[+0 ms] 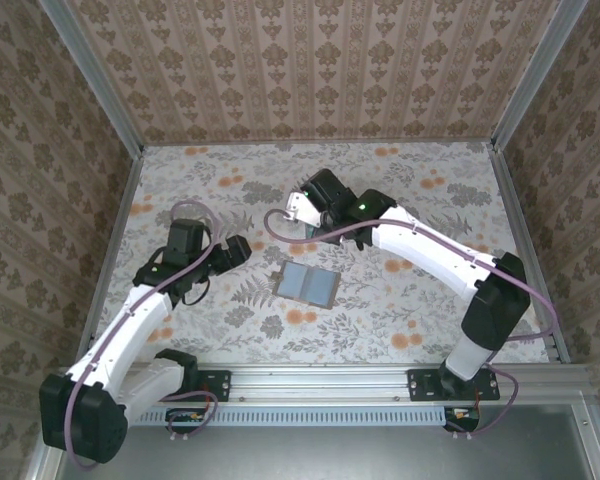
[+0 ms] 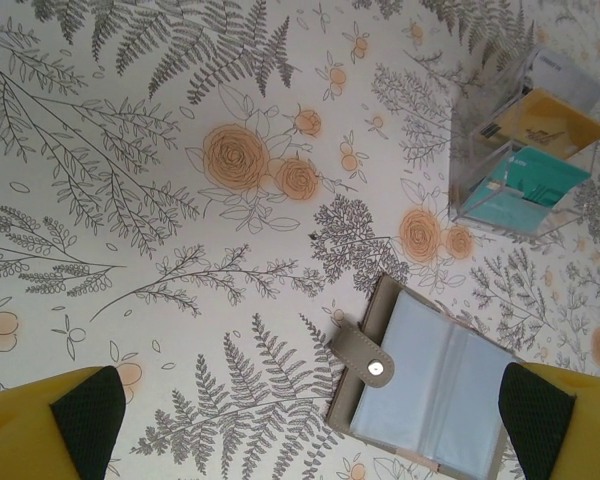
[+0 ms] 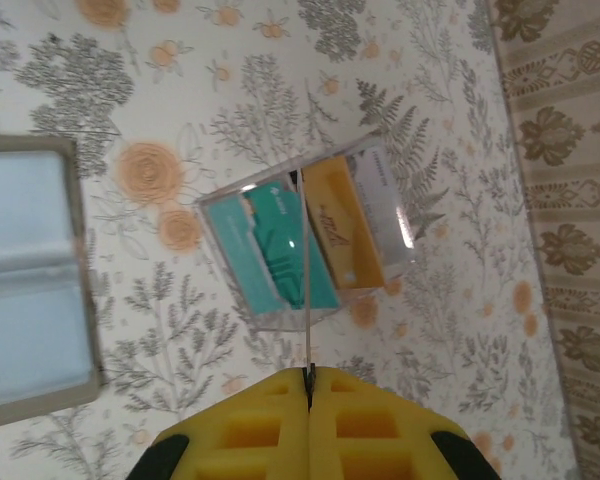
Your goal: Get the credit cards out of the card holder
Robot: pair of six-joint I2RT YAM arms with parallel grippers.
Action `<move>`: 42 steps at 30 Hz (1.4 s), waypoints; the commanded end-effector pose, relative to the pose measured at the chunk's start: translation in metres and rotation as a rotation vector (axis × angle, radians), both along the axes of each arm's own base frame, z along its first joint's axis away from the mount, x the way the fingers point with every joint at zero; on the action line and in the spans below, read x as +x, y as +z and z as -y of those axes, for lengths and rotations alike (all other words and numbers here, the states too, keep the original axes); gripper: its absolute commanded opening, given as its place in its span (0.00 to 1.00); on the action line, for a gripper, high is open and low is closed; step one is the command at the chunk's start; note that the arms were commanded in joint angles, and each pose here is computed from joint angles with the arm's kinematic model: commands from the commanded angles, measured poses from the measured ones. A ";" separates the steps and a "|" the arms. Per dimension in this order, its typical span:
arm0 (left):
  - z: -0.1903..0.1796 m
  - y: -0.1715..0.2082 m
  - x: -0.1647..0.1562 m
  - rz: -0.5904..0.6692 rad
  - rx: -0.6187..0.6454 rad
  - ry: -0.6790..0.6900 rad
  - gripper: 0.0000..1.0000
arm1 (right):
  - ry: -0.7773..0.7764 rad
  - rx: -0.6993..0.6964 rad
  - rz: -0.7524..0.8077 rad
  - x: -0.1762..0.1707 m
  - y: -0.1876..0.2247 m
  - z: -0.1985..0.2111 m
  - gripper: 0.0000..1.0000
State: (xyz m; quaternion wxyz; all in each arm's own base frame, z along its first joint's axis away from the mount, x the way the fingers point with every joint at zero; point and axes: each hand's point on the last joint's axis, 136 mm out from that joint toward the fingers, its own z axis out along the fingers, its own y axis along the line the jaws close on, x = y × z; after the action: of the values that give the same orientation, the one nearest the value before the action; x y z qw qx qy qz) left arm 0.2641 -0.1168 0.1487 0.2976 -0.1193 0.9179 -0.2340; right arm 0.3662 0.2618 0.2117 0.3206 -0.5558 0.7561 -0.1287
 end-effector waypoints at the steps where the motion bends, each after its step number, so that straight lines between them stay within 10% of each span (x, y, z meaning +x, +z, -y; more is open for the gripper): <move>1: -0.007 0.001 -0.002 -0.002 0.001 0.035 1.00 | 0.041 -0.054 0.069 0.024 0.008 -0.001 0.00; 42: -0.018 0.006 -0.004 -0.007 0.031 0.061 1.00 | 0.121 -0.176 0.025 0.110 -0.087 0.007 0.00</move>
State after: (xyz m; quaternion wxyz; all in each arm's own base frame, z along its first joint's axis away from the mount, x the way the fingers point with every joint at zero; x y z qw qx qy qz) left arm 0.2567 -0.1038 0.1446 0.2900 -0.1351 0.9232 -0.2130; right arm 0.4718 0.2521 0.1263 0.2818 -0.6251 0.7021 -0.1923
